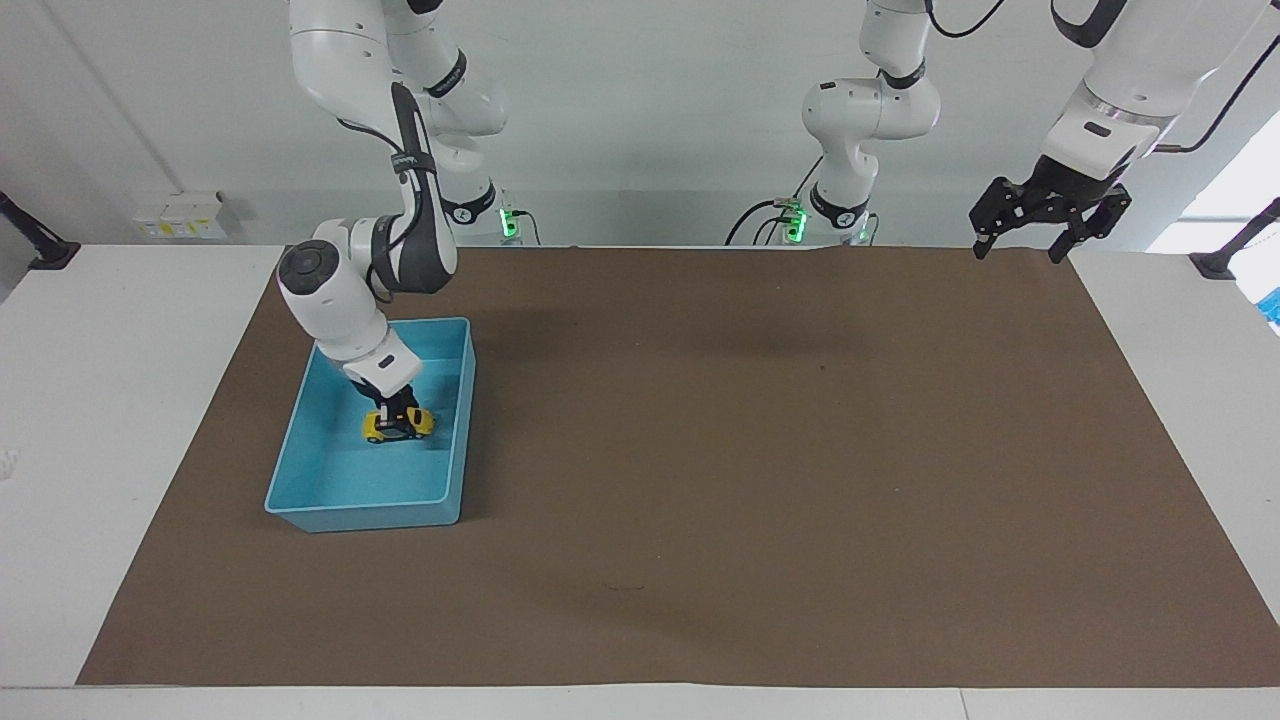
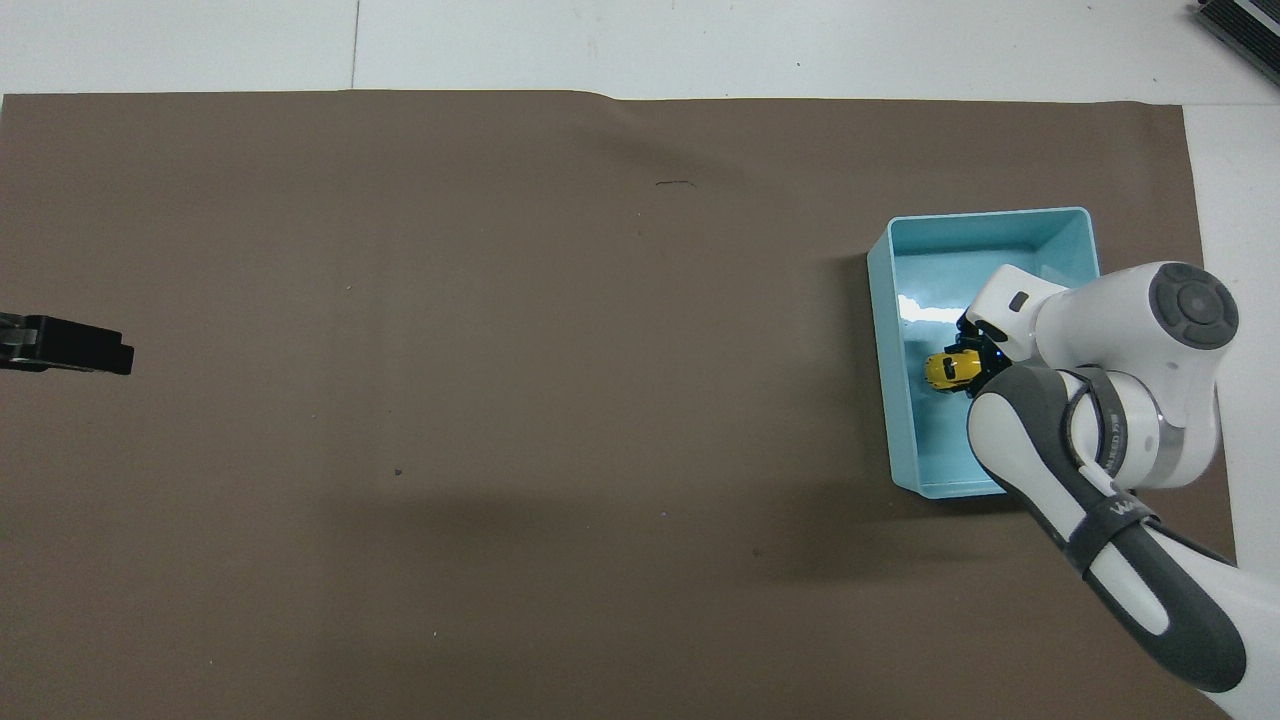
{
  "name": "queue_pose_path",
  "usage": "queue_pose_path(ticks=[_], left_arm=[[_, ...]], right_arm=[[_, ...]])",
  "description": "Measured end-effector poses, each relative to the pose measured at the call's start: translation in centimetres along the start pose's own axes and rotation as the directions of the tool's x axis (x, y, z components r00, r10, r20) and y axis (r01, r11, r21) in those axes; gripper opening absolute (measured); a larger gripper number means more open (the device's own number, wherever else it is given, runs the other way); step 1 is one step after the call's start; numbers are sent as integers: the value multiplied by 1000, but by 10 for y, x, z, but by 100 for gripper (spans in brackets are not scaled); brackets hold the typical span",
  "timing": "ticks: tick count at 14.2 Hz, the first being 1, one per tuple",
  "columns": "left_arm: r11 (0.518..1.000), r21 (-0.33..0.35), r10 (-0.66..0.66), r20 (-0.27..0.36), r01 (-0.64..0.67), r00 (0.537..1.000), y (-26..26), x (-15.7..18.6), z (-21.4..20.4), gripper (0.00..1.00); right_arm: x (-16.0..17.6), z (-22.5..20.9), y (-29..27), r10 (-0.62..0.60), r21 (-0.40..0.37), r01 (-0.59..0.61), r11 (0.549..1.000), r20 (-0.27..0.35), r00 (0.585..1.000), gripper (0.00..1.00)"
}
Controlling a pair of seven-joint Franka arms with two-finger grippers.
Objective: Wind up and store yellow beetle car
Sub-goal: 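Open the right gripper to release the car inside the box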
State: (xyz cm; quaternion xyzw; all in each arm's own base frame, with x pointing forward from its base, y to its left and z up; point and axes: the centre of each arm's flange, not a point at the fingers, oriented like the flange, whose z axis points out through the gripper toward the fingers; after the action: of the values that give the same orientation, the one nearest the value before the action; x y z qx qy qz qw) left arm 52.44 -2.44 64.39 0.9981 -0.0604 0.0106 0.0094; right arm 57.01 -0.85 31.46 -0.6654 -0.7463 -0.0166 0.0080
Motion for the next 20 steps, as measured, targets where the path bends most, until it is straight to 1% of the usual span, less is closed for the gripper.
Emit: queue_pose_path(ticks=[3, 4, 5, 7, 8, 9, 10, 11, 12, 17, 20], left_arm=[[1000, 0, 0, 0, 0, 1000, 0, 0, 0, 100], [1000, 0, 0, 0, 0, 1000, 0, 0, 0, 100], [1000, 0, 0, 0, 0, 1000, 0, 0, 0, 100], [1000, 0, 0, 0, 0, 1000, 0, 0, 0, 100], [1000, 0, 0, 0, 0, 1000, 0, 0, 0, 100], [1000, 0, 0, 0, 0, 1000, 0, 0, 0, 100], [1000, 0, 0, 0, 0, 1000, 0, 0, 0, 100], [1000, 0, 0, 0, 0, 1000, 0, 0, 0, 100], [1000, 0, 0, 0, 0, 1000, 0, 0, 0, 100], [1000, 0, 0, 0, 0, 1000, 0, 0, 0, 100], [1000, 0, 0, 0, 0, 1000, 0, 0, 0, 100]], right_arm=[[0, 0, 0, 0, 0, 0, 1000, 0, 1000, 46], [0, 0, 0, 0, 0, 0, 1000, 0, 1000, 47], [0, 0, 0, 0, 0, 0, 1000, 0, 1000, 55], [0, 0, 0, 0, 0, 0, 1000, 0, 1000, 74], [0, 0, 0, 0, 0, 0, 1000, 0, 1000, 85], [0, 0, 0, 1, 0, -1, 1000, 0, 1000, 85], [0, 0, 0, 1, 0, -1, 1000, -1, 1000, 89], [0, 0, 0, 1, 0, -1, 1000, -1, 1000, 99], [0, 0, 0, 2, -1, -2, 1000, -1, 1000, 100], [2, -7, 5, -1, -14, 1, 1000, -2, 1000, 100], [10, -22, 15, -15, -10, 15, 1000, -4, 1000, 100]])
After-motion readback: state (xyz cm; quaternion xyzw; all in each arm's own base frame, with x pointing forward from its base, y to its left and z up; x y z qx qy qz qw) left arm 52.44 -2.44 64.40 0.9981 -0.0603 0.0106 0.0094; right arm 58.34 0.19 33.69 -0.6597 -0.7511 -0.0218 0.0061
